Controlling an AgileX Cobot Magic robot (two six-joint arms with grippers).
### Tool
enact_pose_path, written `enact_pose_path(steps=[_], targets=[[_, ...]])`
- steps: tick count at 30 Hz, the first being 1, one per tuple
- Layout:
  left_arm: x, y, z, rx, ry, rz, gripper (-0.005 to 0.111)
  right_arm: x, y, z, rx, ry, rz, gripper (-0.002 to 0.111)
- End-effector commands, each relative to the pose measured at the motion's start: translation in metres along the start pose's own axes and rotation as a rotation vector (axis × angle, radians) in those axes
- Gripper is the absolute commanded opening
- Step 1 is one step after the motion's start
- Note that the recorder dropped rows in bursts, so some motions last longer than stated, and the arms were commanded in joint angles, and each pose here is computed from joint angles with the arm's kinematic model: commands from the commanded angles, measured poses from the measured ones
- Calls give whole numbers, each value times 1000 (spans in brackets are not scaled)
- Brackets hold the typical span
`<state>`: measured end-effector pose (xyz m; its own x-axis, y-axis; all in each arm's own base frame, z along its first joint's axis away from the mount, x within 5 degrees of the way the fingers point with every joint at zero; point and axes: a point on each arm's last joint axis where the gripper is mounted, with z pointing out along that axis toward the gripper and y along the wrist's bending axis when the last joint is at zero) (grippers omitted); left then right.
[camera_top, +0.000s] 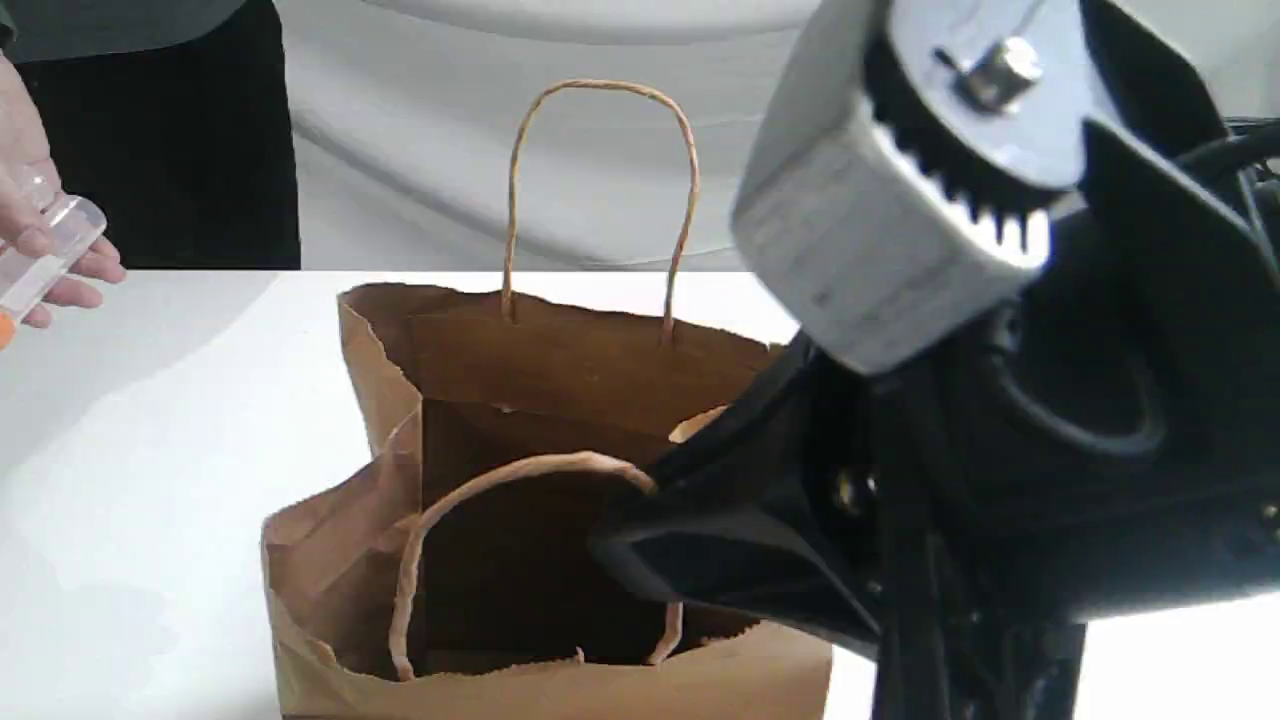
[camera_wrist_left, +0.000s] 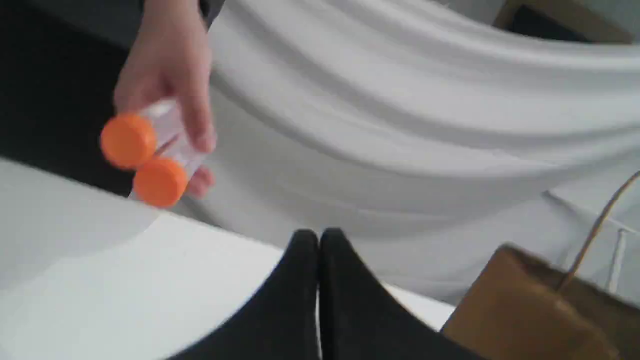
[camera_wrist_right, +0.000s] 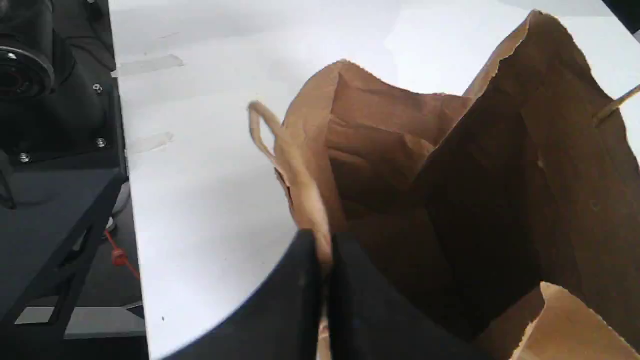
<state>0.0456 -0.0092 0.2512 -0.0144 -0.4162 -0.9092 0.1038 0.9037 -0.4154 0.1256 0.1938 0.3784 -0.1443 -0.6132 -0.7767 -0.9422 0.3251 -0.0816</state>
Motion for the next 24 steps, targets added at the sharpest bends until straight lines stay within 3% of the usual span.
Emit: enact_pose_path(steps=[1, 8, 12, 18, 22, 24], targets=[[-40, -22, -6, 46, -21, 51, 0, -1, 1, -1, -5, -1, 6, 0], [-109, -60, 30, 88, 198, 303, 0, -1, 1, -1, -5, -1, 6, 0], [-139, -85, 76, 238, 388, 439, 0, -1, 1, -1, -5, -1, 6, 0], [-145, -108, 151, 618, 766, 481, 2, -1, 1, -1, -5, -1, 6, 0], [-143, -104, 212, 636, 821, 425, 11, -1, 1, -1, -6, 1, 6, 0], [-136, -104, 233, 648, 850, 431, 22, 0, 1, -1, -10, 9, 6, 0]])
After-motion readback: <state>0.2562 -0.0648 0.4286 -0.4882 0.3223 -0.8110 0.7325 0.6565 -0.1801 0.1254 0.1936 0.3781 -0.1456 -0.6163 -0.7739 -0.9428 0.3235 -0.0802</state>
